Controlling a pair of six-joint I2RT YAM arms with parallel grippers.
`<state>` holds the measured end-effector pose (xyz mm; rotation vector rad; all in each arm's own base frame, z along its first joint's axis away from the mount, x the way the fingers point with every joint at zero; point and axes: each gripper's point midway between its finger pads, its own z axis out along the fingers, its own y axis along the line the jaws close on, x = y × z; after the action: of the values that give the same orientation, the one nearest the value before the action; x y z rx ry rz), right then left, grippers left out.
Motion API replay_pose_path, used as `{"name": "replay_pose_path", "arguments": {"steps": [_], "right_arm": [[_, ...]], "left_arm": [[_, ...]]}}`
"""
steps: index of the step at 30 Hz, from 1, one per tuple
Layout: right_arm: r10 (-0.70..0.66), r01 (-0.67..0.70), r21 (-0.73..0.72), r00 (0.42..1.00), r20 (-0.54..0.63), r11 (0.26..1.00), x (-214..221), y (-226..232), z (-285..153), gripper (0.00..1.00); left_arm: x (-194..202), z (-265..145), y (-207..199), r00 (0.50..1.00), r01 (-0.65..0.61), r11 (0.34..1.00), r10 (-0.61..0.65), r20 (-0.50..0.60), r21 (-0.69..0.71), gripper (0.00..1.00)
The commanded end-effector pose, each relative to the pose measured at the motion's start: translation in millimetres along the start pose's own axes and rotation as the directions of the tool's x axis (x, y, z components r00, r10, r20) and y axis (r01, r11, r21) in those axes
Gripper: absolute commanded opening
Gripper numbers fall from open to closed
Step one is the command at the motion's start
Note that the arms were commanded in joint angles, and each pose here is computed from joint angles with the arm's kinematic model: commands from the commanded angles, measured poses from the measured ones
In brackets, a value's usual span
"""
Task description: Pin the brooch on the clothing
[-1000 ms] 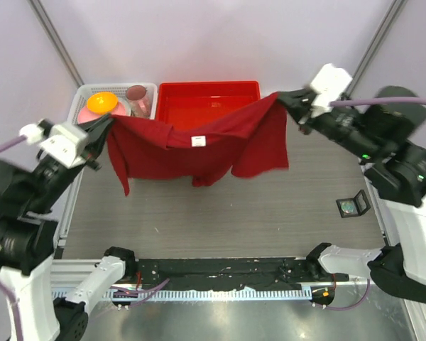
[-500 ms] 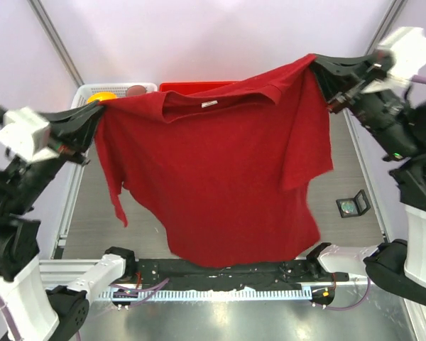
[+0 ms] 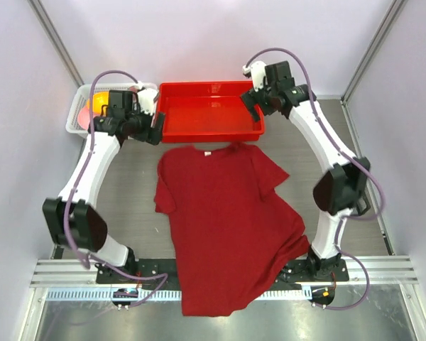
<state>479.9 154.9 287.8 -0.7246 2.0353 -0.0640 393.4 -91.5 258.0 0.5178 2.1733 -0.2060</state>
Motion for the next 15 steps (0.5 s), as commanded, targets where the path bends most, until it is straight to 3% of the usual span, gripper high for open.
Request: {"name": "replay_pose_path", "arguments": {"steps": [1,7,9,15], "right_arm": [[0.090,-0.102,-0.087,0.986,-0.141,0.991,25.9,-21.9,-16.7,0.96],[0.080,-0.200,-0.291,0.923,-0.377,0.936,113.7,26.2,-13.5,0.93],[0.065,-0.246,-0.325,0.875,-0.480,0.913,151.1,41.5,-10.5,0.86],[0.112,-0.355,-0.278,0.771,-0.627,0.893,211.4,36.6,13.9,0.69]], "left_arm": [[9.0,3.4,38.2,0.998,0.035,0.999,-0.036,-0.043,-0.023,0.83],[69.1,7.0,13.7,0.984,0.067,0.986,-0.040,-0.176,0.154,0.82],[96.2,9.7,1.0,0.966,0.120,0.973,-0.069,-0.250,0.196,0.80],[138.4,13.7,-21.0,0.919,0.239,0.944,-0.144,-0.368,0.227,0.78]]}}
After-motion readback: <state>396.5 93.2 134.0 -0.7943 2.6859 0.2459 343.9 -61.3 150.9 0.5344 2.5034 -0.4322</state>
